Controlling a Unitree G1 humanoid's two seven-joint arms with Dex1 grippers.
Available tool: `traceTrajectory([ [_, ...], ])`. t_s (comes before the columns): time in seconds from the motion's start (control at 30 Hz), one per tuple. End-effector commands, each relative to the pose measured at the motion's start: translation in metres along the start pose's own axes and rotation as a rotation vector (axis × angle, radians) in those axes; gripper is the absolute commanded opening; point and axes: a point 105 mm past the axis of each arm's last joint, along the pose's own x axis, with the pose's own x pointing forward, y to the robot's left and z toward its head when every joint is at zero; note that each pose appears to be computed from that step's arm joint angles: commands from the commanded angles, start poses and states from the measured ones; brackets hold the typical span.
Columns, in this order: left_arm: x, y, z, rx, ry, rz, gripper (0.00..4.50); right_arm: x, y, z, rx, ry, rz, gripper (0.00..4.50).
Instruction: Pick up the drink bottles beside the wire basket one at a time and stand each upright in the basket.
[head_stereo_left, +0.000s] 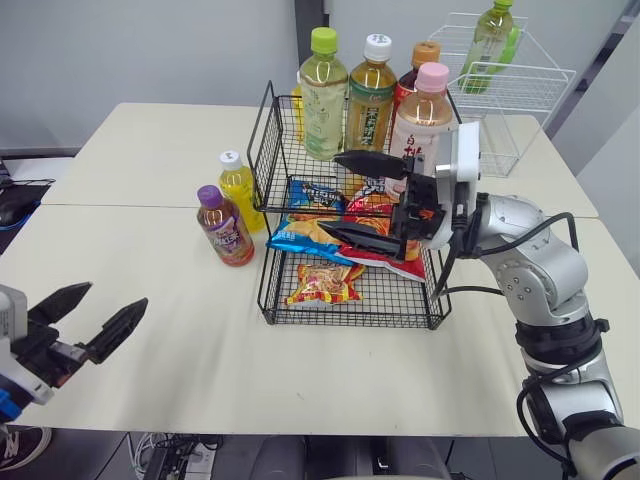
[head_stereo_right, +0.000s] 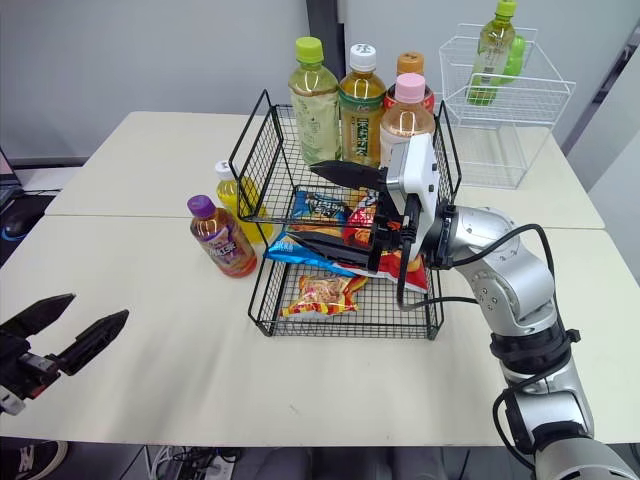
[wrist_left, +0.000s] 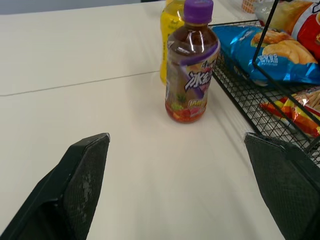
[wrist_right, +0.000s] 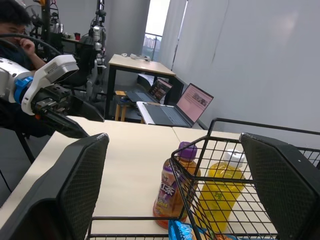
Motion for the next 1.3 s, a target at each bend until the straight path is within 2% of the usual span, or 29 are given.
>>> traceTrajectory([
  [0.03,0.007,-0.01,0.019,0.047,-0.081,-0.015,4.46,0.002,0.001,0.011,-0.052,-0.031,0.014,4.5],
  [0.13,0.017,-0.011,0.027,0.051,-0.109,-0.024,4.46,0.002,0.0,0.012,-0.058,-0.029,0.009,4.5],
  [0.4,0.092,-0.012,0.047,0.065,-0.202,-0.04,4.46,-0.004,-0.004,0.014,-0.088,-0.013,-0.055,4.5],
  [0.6,0.136,-0.014,0.055,0.074,-0.226,-0.051,4.46,-0.009,-0.003,0.017,-0.107,0.002,-0.096,4.5],
  [0.97,0.166,-0.023,0.052,0.065,-0.213,-0.088,4.46,-0.014,-0.001,0.019,-0.119,0.025,-0.139,4.5],
  [1.1,0.168,-0.023,0.05,0.064,-0.207,-0.091,3.65,-0.015,-0.001,0.02,-0.121,0.032,-0.143,4.5],
  [1.3,0.166,-0.017,0.047,0.06,-0.195,-0.072,1.68,-0.016,-0.002,0.02,-0.124,0.039,-0.145,4.5],
])
